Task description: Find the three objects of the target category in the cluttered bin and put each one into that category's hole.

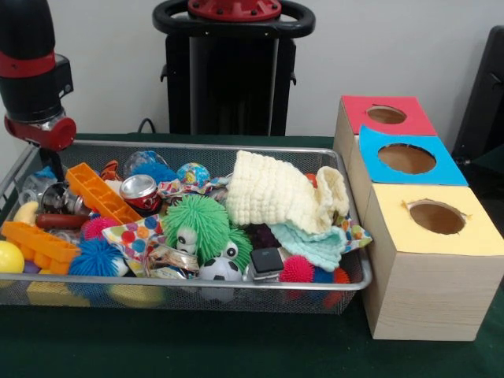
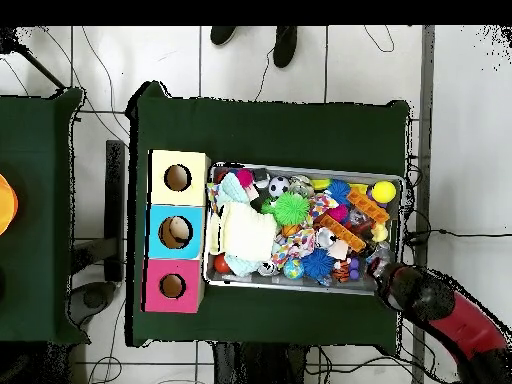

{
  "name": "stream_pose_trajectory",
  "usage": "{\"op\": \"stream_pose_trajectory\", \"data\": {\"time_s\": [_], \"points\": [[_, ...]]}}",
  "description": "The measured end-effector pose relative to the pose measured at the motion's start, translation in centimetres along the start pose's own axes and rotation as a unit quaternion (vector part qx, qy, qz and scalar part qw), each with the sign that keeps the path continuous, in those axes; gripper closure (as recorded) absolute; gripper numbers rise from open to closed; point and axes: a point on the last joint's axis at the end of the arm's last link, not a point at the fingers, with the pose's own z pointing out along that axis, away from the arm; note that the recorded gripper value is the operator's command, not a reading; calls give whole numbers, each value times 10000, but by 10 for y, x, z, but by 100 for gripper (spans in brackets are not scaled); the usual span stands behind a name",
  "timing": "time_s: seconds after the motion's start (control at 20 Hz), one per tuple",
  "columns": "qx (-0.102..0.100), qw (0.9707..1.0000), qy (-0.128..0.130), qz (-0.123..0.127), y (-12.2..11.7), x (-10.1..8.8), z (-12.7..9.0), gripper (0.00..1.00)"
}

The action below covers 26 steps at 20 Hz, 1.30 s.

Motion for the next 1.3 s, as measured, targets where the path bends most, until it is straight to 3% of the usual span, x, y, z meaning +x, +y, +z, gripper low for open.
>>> {"op": "stream_pose_trajectory", "data": {"time_s": [0.2,0.25,1.3], "points": [[3,10000,-7,-1,0,0,-1,100],[3,10000,-7,-1,0,-1,-1,0],[87,9997,-187,-124,9,-13,-19,0]]}}
